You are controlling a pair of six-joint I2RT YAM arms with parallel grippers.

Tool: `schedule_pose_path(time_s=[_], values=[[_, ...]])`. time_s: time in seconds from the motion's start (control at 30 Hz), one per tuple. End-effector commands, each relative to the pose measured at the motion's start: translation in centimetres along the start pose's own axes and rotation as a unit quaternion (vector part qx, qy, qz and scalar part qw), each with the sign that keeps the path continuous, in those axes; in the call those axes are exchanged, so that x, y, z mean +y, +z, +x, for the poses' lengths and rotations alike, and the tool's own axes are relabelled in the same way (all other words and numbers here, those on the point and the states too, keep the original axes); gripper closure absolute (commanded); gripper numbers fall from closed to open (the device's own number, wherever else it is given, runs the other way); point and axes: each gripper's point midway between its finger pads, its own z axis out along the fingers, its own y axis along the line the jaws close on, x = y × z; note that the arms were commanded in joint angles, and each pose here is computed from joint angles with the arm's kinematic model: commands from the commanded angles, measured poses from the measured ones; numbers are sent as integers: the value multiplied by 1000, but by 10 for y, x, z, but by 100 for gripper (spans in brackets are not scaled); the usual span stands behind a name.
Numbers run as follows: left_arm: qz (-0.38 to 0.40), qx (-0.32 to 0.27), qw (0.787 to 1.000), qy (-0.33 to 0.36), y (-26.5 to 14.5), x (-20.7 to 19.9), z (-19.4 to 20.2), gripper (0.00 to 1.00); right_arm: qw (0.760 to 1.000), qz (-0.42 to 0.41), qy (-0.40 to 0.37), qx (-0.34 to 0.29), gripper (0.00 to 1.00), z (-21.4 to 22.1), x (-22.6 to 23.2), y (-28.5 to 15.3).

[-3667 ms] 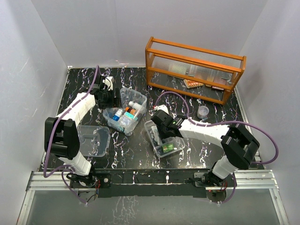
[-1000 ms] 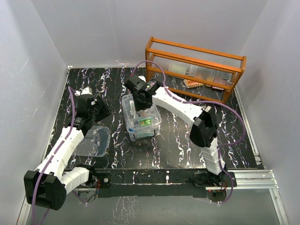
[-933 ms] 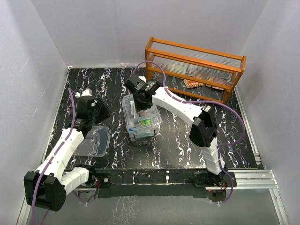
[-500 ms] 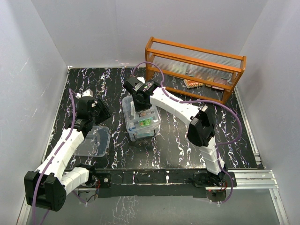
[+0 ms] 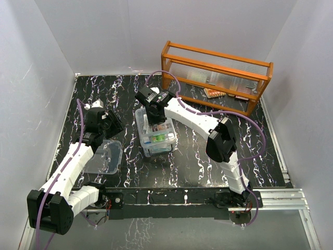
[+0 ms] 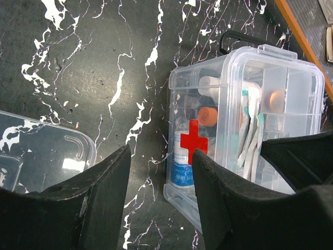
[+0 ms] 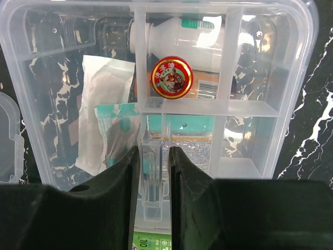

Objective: Organize the medicine kit

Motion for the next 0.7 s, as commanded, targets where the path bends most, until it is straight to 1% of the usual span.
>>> schedule_pose_path(time_s=[0.0, 0.3, 0.33, 0.5, 0.6, 0.67], values=[[6, -1, 1000, 1, 2, -1, 0, 50, 1000, -21, 19, -4, 100, -6, 11, -11], [10, 2, 1000, 3, 4, -2, 0, 50, 1000, -8, 23, -2, 100, -1, 7, -1], [10, 2, 1000, 4, 4, -3, 0, 49, 1000, -7, 23, -6, 99, -3, 7, -1], [13, 0, 1000, 14, 3, -5, -3, 48, 1000, -4, 22, -16, 80, -5, 4, -2], [17, -1, 1000, 23, 2, -8, -6, 47, 999, -6, 21, -28, 73, -11, 3, -10], [23, -2, 999, 30, 2, -12, -10, 47, 999, -14, 21, -41, 71, -18, 5, -19]])
